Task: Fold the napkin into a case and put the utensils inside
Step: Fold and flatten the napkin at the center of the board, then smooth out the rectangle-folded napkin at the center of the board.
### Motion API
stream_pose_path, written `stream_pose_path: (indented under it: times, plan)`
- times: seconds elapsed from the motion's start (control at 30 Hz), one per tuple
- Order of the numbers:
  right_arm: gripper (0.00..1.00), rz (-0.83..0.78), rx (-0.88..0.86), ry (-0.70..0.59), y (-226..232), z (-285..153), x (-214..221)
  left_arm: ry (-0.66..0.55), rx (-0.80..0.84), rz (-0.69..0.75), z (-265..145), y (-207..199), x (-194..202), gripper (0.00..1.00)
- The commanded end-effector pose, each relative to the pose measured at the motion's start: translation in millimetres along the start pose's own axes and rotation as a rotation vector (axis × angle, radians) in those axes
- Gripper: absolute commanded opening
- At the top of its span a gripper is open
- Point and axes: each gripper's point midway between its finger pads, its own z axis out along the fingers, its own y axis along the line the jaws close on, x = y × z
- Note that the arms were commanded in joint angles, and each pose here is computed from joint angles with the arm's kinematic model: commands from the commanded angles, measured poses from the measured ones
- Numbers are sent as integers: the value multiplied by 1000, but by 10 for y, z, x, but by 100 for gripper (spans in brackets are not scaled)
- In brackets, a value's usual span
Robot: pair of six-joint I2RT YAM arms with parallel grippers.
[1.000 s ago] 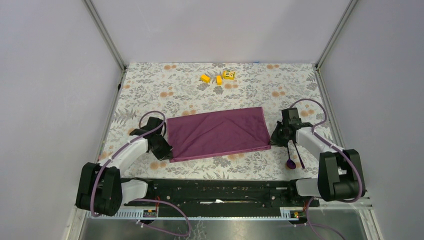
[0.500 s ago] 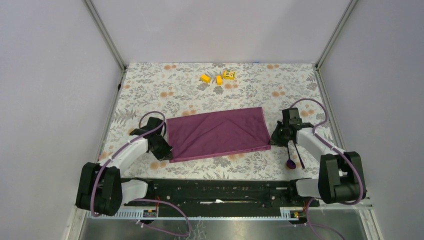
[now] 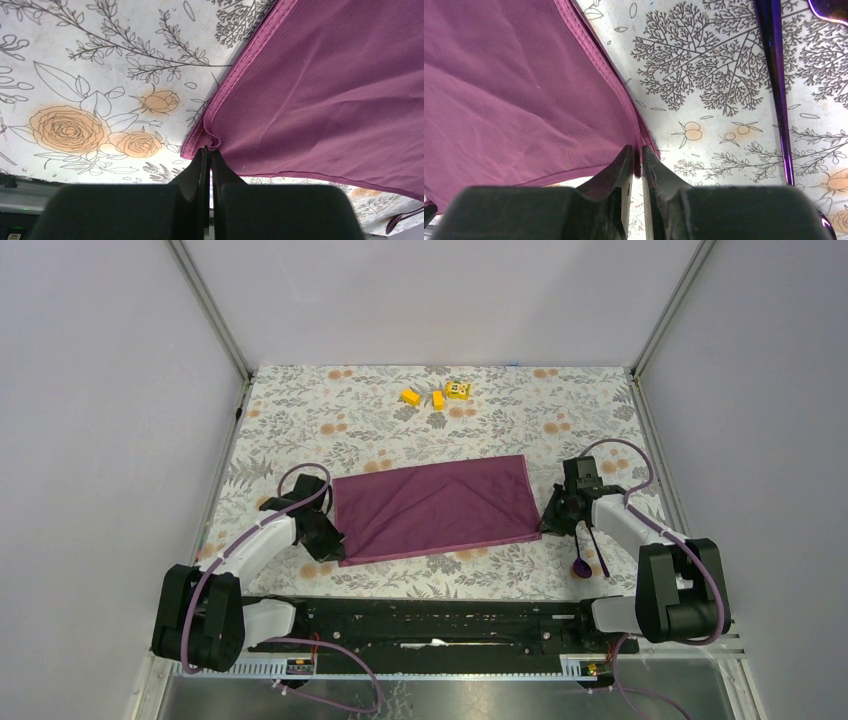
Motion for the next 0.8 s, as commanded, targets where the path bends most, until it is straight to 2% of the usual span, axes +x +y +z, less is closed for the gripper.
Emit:
stream_pose_path:
  times: [0.0, 0.1, 0.17, 0.3, 0.37, 0.47, 0.67, 0.77]
  plan:
    - [21, -7, -15, 22, 21, -101, 56, 13, -1, -15, -85, -19, 22, 0]
    - [33, -3, 1, 16, 2, -204, 54, 24, 18, -18, -179, -38, 62, 4]
    - [48, -1, 6, 20, 3, -274, 64, 36, 34, -20, -255, -50, 102, 16]
    - [59, -14, -13, -13, 70, -441, -9, 10, 63, 1, -474, -95, 74, 38]
    - [69, -34, -77, -50, 210, -550, -93, -15, 70, 14, -582, -127, 24, 49]
    - [79, -63, -185, -61, 427, -580, -161, -28, 118, 27, -686, -257, -25, 55]
    - [84, -79, -336, 41, 719, -328, -131, 21, 289, 74, -482, -663, -56, 66]
    - [84, -64, -337, 74, 694, -172, -75, 40, 277, 66, -295, -647, -47, 66]
